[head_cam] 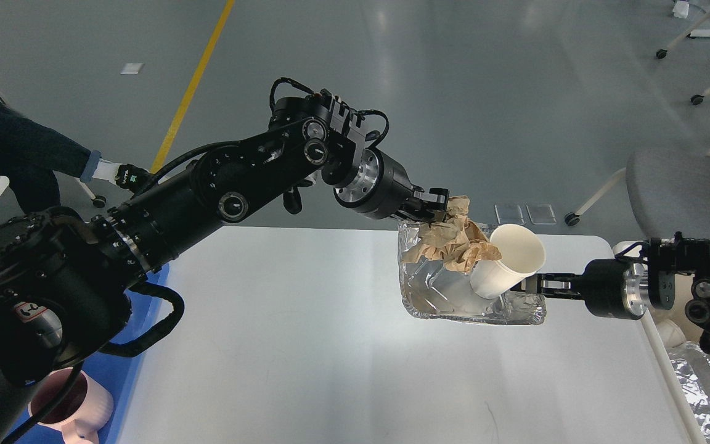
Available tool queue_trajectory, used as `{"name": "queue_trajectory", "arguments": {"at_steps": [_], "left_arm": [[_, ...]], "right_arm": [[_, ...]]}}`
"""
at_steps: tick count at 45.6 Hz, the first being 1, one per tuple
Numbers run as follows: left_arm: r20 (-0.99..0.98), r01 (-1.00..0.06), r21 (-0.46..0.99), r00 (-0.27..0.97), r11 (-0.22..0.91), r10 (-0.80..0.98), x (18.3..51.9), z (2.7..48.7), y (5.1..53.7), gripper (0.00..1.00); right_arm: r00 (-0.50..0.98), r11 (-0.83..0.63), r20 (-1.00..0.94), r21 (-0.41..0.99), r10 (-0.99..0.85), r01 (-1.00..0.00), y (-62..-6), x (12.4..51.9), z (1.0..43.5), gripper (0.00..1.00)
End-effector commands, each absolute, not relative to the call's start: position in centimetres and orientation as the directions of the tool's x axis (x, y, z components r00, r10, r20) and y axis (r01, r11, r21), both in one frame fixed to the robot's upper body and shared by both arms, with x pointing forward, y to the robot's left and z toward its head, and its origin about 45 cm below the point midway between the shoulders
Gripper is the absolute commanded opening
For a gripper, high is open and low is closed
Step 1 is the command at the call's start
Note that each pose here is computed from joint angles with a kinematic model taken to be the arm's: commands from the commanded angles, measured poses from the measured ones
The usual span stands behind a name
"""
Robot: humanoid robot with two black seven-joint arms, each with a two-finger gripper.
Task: Tidy desktop
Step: 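Carry the paper bag over the foil tray and drop it in, then carry the loaded foil tray with the right gripper into the white bin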
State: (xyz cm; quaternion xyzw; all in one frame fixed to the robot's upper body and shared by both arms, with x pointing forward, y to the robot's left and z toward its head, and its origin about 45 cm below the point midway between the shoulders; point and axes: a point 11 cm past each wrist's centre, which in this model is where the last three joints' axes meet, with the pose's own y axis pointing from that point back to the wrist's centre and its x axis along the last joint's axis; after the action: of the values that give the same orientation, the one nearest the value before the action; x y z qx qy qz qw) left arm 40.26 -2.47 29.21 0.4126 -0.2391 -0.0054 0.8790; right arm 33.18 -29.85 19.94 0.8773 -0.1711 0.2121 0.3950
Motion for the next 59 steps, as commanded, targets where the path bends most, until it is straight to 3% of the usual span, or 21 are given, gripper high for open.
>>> {"name": "queue_trajectory", "arguments": {"at_steps": [1,6,13,18,28,42,49,54,59], "left_arm": [[0.399,-0.177,0.750,0.890,0.637,-0.222,40.0,27.9,-2.1,0.10],[0.392,-0.172,0.752,0.893,0.636,-0.222,39.9,27.5,-2.0,0.15],[0.408,-0.199,0.735,0.893,0.649,-0.189,40.2,27.8,-2.1,0.44],[0.434,-0.250,0.699,0.893,0.670,-0.120,40.9,28.3,-2.2,0.71],[0.413,-0.280,0.653,0.910,0.703,-0.021,41.4,28.6,-1.9,0.96],[0.393,-0.272,0.647,0.919,0.712,-0.006,41.4,28.3,-1.8,0.97],[0.366,-0.266,0.582,0.929,0.769,0.044,41.6,29.9,-2.0,0.97],[0.257,-0.261,0.417,0.953,0.870,0.162,42.4,33.8,-2.1,0.97],[-0.025,-0.286,0.055,0.957,0.957,0.288,44.0,40.6,-0.8,0.97]], "right_arm": [[0.852,-0.629,0.507,0.621,-0.133,-0.467,-29.9,33.2,19.9,0.00],[0.852,-0.629,0.507,0.621,-0.133,-0.467,-29.9,33.2,19.9,0.00],[0.852,-0.628,0.507,0.622,-0.133,-0.468,-29.9,33.2,19.9,0.00],[0.851,-0.624,0.508,0.624,-0.133,-0.470,-30.1,33.2,20.0,0.00],[0.850,-0.619,0.510,0.627,-0.134,-0.474,-30.4,33.2,20.1,0.00],[0.849,-0.608,0.511,0.635,-0.134,-0.477,-31.0,33.0,20.2,0.00],[0.848,-0.603,0.512,0.637,-0.134,-0.480,-31.3,33.0,20.2,0.00],[0.848,-0.603,0.512,0.637,-0.134,-0.480,-31.3,33.0,20.2,0.00],[0.849,-0.602,0.511,0.638,-0.136,-0.480,-31.4,32.9,20.2,0.00]]}}
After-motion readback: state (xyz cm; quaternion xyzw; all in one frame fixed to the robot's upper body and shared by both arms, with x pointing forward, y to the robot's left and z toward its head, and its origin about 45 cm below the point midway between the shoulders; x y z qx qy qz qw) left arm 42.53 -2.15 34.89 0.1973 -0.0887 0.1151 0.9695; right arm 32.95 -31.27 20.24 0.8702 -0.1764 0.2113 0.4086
